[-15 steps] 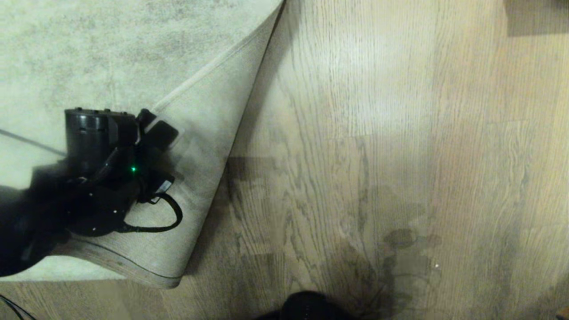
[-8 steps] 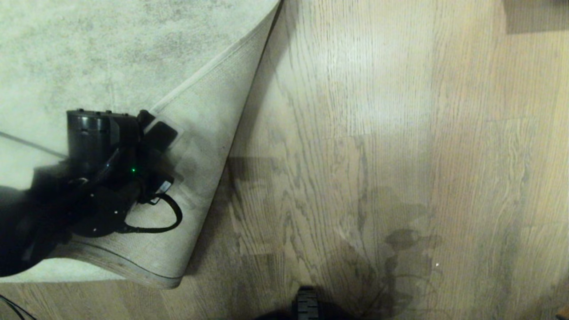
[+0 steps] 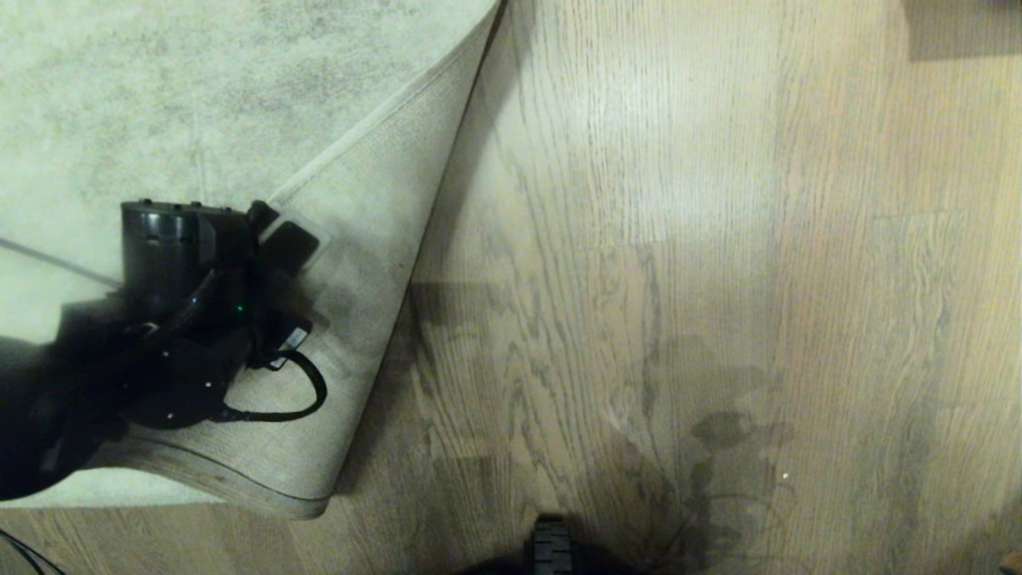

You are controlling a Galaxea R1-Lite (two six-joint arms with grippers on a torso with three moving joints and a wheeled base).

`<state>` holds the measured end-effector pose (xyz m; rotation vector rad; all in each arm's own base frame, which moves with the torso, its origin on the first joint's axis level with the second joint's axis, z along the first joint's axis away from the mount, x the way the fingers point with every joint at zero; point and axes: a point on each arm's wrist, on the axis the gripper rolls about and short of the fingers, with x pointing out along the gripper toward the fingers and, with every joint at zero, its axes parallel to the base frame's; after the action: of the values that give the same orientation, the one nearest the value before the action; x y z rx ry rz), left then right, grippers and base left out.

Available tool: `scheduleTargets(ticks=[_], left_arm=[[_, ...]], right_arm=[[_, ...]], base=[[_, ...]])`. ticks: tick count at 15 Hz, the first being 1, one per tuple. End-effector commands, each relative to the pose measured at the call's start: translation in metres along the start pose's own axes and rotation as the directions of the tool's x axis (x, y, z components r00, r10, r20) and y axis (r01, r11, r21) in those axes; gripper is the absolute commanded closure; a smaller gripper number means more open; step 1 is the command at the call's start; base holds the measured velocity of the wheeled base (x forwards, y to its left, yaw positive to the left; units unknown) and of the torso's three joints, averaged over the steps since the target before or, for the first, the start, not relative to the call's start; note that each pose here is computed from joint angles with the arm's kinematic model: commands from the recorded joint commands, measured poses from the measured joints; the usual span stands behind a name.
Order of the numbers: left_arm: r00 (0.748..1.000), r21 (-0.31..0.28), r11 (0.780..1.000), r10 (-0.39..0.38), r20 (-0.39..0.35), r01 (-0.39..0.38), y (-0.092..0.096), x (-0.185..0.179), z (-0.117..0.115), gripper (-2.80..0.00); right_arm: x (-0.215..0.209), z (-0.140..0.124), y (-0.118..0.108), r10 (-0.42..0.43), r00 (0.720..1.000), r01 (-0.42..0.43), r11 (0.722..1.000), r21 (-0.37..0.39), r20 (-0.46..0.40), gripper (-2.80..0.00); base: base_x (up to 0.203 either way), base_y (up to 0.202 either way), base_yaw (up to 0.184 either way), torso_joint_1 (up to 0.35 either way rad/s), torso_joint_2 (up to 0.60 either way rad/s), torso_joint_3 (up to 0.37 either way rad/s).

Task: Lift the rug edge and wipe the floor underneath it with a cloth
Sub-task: Wipe the floor under the carpet with a rag

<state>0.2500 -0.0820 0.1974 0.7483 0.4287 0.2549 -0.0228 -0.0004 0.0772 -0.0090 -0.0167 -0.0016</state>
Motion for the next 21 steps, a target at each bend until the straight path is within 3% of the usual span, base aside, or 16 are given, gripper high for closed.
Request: scheduleTargets(ticks=[1, 6, 14, 21], left_arm=[[1.000, 0.003, 1.000, 0.004, -0.003, -0.004, -0.001, 0.001, 0.000, 0.00], [1.000, 0.005, 1.000, 0.003, -0.005, -0.003, -0.001, 0.001, 0.000, 0.00], [1.000, 0.009, 1.000, -0.002, -0.004, 0.002, -0.003, 0.002, 0.000, 0.00], [1.000, 0.015, 1.000, -0.006, -0.008, 0.006, -0.006, 0.004, 0.000, 0.00]], right_arm=[[0.000, 0.000, 0.000, 0.004, 1.000, -0.004, 1.000, -0.017, -0.001, 0.00], [0.000, 0.000, 0.000, 0.019, 1.000, -0.019, 0.998, -0.064, 0.002, 0.00], [-0.004, 0.012, 0.000, 0.021, 1.000, -0.019, 0.998, -0.062, 0.020, 0.00], [0.009, 0.050, 0.002, 0.097, 0.995, -0.098, 0.993, -0.065, -0.022, 0.00]], base=[[0.000, 0.000, 0.000, 0.000, 0.00, 0.000], [0.000, 0.000, 0.000, 0.000, 0.00, 0.000], [0.000, 0.000, 0.000, 0.000, 0.00, 0.000], [0.000, 0.000, 0.000, 0.000, 0.00, 0.000]])
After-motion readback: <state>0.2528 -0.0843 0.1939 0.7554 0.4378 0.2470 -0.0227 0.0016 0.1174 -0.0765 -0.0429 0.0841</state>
